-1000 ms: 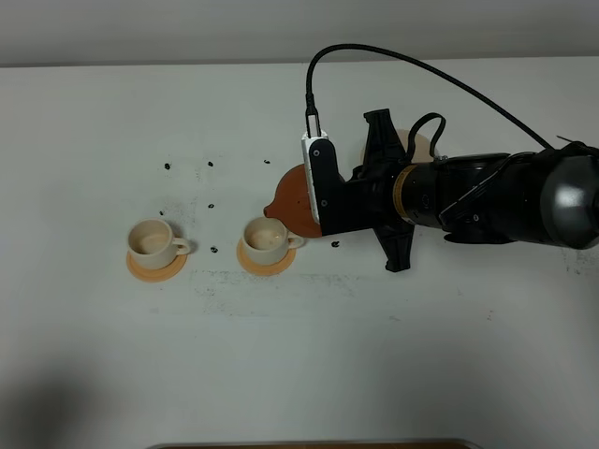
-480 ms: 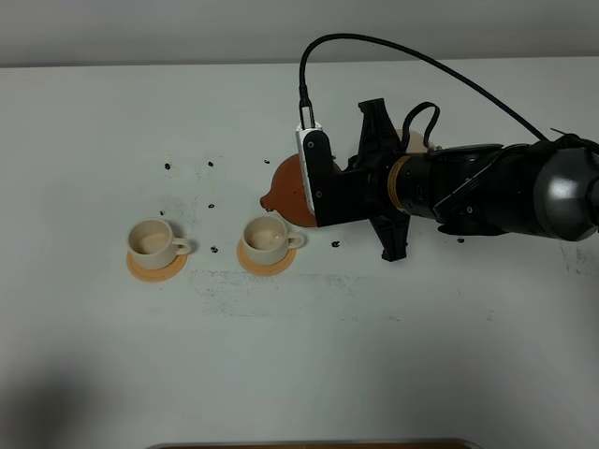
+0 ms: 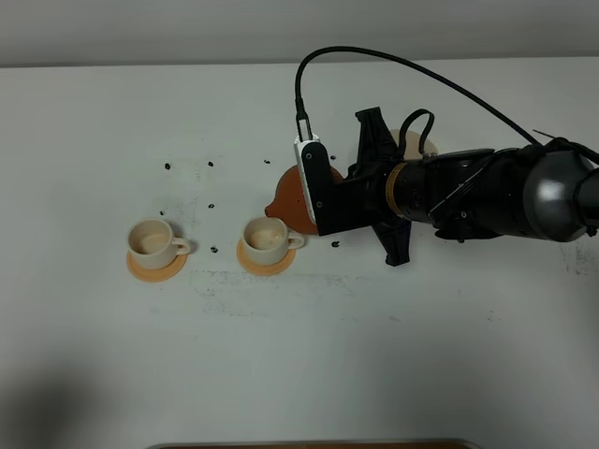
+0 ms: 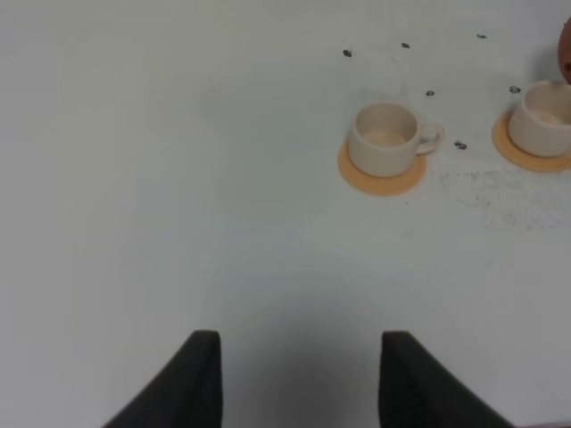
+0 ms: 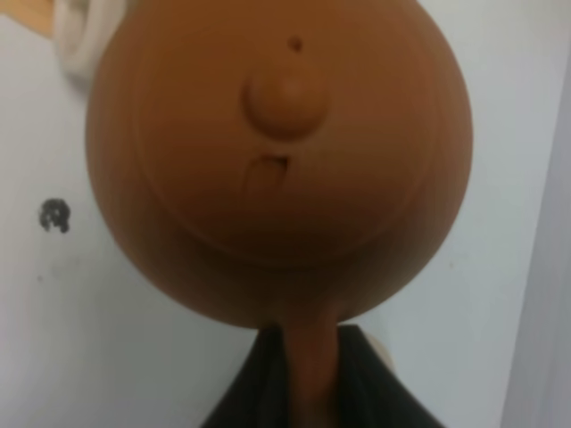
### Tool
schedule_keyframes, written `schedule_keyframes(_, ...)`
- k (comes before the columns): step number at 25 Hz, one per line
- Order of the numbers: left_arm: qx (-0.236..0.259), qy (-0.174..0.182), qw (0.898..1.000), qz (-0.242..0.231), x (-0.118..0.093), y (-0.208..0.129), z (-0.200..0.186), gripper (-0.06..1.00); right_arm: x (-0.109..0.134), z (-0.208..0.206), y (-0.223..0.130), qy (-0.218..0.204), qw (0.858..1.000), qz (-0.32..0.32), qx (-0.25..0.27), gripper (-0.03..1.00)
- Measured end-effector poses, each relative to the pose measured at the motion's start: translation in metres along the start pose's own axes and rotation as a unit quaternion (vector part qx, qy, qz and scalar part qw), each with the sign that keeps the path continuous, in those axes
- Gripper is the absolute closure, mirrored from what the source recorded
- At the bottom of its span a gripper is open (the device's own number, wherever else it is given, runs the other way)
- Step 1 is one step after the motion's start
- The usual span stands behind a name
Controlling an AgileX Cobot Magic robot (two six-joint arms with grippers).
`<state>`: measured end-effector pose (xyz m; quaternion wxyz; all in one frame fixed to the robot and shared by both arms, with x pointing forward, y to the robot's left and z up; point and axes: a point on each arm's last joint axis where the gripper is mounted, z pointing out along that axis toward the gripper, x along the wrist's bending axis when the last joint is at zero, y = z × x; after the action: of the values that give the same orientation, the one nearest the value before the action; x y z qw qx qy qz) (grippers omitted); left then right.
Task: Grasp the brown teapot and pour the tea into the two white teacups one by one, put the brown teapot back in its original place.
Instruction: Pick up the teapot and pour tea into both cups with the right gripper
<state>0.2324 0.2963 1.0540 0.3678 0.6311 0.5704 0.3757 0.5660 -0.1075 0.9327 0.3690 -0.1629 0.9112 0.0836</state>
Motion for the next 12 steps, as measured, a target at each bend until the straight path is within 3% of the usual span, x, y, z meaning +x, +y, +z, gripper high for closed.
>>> schedule_keyframes(12, 0.000, 0.000, 1.000, 0.000, 0.0000, 0.0000, 0.0000, 0.51, -0.0011, 0.0000, -0.0021, -0.005, 0.998, -0.057, 0.011, 0.85)
